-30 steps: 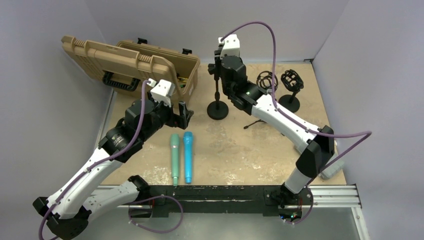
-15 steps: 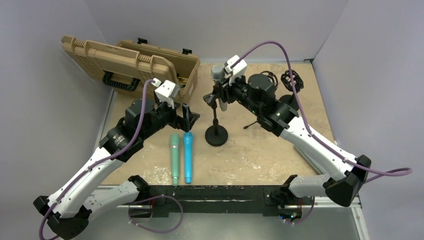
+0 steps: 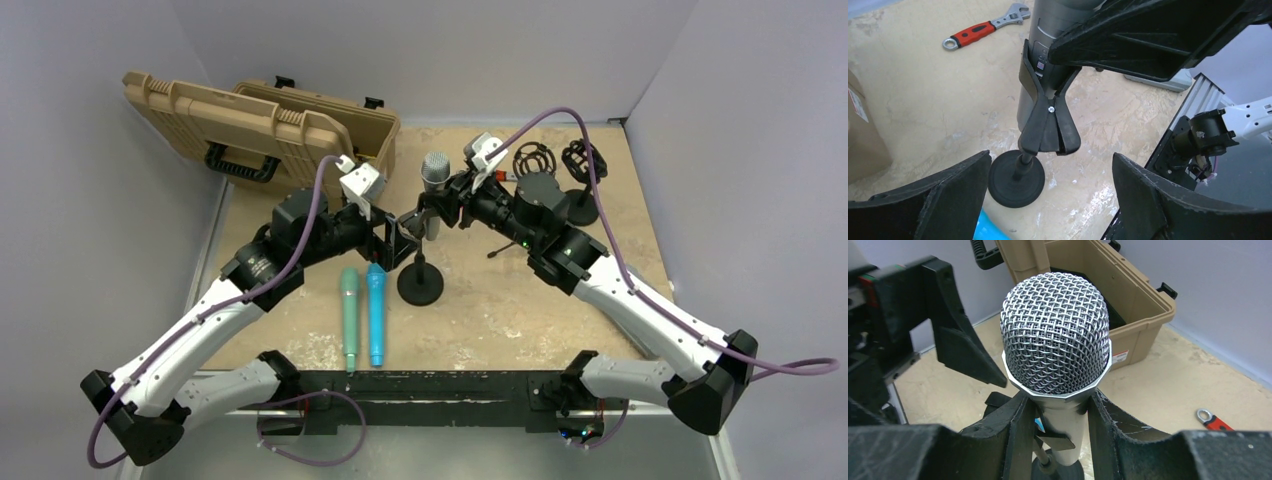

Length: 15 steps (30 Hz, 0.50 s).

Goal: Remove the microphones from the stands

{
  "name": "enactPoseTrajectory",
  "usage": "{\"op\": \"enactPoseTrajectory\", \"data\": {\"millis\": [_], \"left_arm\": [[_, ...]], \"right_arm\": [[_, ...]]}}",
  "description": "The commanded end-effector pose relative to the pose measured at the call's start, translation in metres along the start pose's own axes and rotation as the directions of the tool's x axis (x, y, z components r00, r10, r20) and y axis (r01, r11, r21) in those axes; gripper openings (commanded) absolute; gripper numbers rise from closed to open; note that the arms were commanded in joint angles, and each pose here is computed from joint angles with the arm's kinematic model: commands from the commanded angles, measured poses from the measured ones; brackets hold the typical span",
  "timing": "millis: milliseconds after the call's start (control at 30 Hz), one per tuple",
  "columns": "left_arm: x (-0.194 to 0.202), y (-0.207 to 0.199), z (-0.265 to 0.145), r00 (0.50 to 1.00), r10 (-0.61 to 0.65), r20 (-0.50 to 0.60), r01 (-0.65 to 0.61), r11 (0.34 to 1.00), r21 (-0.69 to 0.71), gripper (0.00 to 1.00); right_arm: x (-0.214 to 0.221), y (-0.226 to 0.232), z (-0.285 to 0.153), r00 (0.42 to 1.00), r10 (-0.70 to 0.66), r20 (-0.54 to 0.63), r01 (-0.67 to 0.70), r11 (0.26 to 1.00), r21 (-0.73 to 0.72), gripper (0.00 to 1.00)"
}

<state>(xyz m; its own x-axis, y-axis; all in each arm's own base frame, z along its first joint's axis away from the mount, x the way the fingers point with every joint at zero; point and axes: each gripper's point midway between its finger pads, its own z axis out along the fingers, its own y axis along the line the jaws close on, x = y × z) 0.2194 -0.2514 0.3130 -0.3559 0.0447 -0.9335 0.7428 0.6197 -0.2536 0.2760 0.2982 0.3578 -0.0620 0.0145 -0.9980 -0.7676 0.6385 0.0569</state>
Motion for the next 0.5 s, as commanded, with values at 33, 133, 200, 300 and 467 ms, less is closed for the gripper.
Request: {"op": "enactPoseTrajectory", "data": {"millis": [33, 133, 200, 300, 467], "left_arm": [[-0.013, -0.002, 0.005, 0.999, 0.040, 0.024, -0.040, 0.999, 0.006, 0.86], [-0.011, 0.003, 0.007, 0.999, 0.043, 0.012, -0.043, 0.999, -0.019, 0.82], [-0.009, 0.004, 0.009, 0.999, 0.048, 0.003, -0.048, 0.999, -0.026, 0.79], [-0.007, 0.008, 0.011, 0.999, 0.050, -0.012, -0.050, 0.997, -0.051, 0.75], [-0.006, 0.014, 0.013, 0.998, 0.052, -0.017, -0.053, 0.995, -0.080, 0.66]], "right_arm": [[0.001, 0.026, -0.003, 0.996, 0.090, 0.004, -0.089, 0.991, -0.099, 0.00], [0.003, 0.029, 0.000, 0.995, 0.097, -0.004, -0.097, 0.990, -0.107, 0.00], [0.003, 0.031, 0.000, 0.995, 0.104, -0.004, -0.104, 0.989, -0.109, 0.00], [0.003, 0.033, 0.000, 0.995, 0.104, -0.002, -0.104, 0.989, -0.105, 0.00], [0.003, 0.034, 0.000, 0.995, 0.099, -0.005, -0.099, 0.990, -0.100, 0.00]]}}
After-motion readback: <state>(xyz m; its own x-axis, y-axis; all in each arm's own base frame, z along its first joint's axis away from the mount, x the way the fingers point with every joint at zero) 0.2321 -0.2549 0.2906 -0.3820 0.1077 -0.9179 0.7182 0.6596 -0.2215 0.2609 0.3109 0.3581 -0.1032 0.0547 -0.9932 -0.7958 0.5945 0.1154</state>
